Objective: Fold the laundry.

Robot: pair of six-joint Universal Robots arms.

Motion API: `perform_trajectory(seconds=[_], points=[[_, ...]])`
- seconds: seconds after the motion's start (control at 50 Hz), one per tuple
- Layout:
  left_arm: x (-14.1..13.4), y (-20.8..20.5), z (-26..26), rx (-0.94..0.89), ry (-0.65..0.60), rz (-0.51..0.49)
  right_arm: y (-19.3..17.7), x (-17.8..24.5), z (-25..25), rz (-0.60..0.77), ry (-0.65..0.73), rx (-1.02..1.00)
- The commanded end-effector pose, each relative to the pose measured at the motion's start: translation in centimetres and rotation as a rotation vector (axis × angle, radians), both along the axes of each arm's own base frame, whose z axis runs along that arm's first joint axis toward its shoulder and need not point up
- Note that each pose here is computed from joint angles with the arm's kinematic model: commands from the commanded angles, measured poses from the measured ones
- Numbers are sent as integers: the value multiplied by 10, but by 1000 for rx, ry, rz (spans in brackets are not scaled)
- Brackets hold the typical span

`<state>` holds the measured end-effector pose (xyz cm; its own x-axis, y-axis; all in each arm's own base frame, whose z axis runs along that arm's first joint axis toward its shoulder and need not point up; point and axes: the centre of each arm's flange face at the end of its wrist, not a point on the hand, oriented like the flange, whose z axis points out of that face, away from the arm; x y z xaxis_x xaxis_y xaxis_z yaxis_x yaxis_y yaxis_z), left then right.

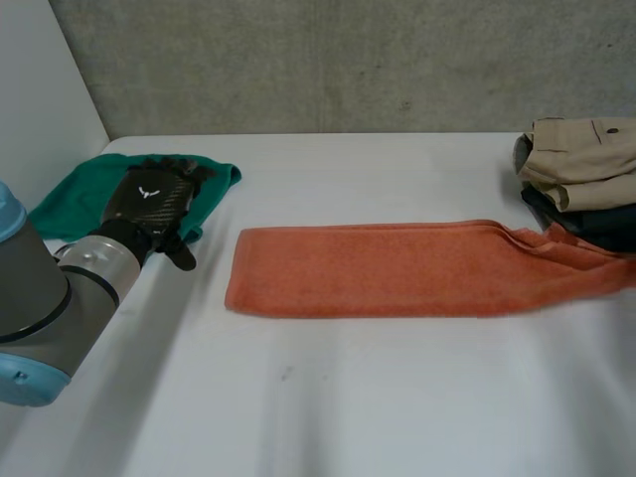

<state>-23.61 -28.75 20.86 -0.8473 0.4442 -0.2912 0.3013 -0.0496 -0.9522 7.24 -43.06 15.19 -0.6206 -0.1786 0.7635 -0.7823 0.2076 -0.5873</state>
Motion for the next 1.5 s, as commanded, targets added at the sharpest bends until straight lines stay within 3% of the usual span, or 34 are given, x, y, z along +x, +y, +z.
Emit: perform_trajectory(seconds=[0.02,0.18,0.26,0.34,0.48,0.6,0.76,0.92,1.04,1.08,1.2,1.34,1.5], points=[[6,-5,5,-16,7,22,29,131,53,359,-37,-218],[20,-14,18,-38,51,75,134,303,55,934,-132,-366],[28,-20,21,-38,79,102,177,352,32,1113,-157,-356],[34,-25,23,-36,101,123,205,380,-5,1194,-147,-285],[38,-29,25,-40,108,135,225,388,-32,1212,-77,-180],[36,-33,33,-67,119,131,220,377,-9,1127,-134,-152],[9,-34,56,-137,140,78,179,328,46,798,-484,-81],[-66,-15,42,-81,121,-43,151,264,20,496,-569,149],[-122,-1,3,7,36,-74,139,234,-4,388,-566,216],[-129,-1,-8,19,2,-62,138,232,-9,379,-566,219],[-130,-12,-51,70,-185,71,136,227,-22,360,-577,216],[-106,-31,-67,97,-275,239,132,224,-28,332,-570,189],[-93,-30,-57,106,-288,263,129,219,-30,320,-564,161]])
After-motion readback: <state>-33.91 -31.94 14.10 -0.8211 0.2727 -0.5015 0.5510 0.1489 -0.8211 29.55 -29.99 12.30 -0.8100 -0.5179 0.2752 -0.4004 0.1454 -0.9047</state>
